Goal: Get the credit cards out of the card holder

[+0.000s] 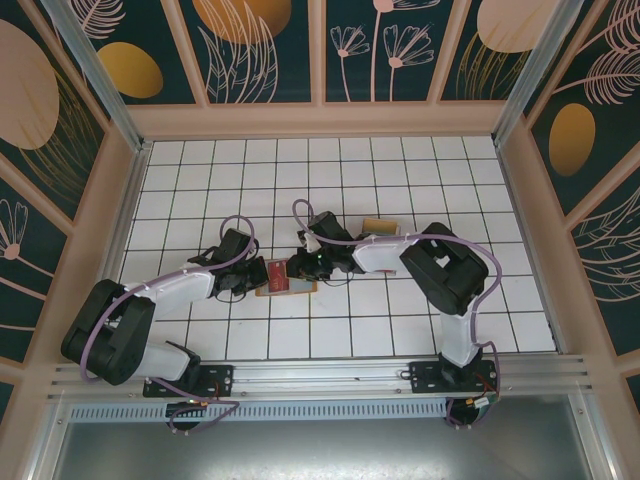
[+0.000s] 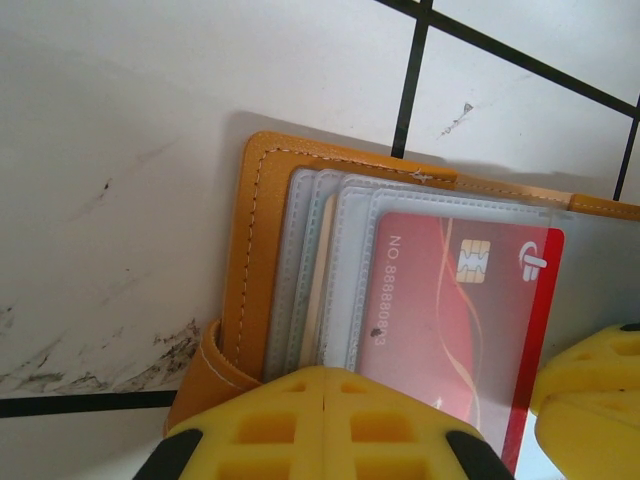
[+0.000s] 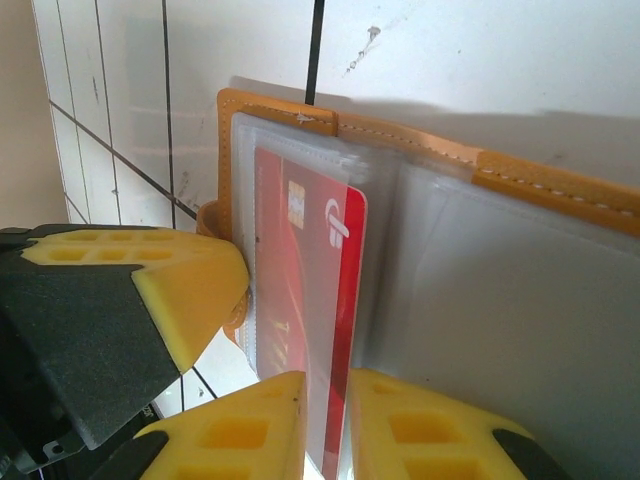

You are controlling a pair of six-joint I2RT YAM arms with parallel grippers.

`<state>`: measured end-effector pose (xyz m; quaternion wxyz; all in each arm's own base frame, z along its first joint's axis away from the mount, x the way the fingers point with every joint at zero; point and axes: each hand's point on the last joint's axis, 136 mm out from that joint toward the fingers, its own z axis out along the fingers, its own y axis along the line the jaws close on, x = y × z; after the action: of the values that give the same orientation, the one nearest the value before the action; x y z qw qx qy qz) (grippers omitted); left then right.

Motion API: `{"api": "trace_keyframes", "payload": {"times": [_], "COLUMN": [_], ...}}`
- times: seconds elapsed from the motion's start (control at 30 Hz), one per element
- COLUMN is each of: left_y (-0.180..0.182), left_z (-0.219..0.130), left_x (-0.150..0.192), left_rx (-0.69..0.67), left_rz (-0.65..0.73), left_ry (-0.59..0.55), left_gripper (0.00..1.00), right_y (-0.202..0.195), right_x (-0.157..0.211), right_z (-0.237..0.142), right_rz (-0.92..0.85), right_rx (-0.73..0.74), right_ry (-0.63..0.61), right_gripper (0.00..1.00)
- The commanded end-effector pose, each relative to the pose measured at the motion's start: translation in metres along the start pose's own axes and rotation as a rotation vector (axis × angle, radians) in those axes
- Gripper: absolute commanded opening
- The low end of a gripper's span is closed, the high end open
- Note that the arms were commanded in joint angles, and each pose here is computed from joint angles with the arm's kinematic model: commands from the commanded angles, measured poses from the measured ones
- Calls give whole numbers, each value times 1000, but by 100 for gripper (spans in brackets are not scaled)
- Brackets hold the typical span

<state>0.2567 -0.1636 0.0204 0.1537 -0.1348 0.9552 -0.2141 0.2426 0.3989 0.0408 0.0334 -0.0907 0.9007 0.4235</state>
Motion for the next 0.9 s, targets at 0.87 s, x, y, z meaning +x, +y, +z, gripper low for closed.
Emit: {"api": "trace_keyframes", "payload": {"times": [0.87], "left_y": [23], "left_z": [5], "left_x": [19], "left_rx": [-81], "left_rz": [-16], "left_ry": [64], "left_gripper": [0], "right_y": [-10], "right_x": [6], "right_z": [8], "right_rz": [14], "right_rx": [28], "right_ry": [21], "right_gripper": [3]}}
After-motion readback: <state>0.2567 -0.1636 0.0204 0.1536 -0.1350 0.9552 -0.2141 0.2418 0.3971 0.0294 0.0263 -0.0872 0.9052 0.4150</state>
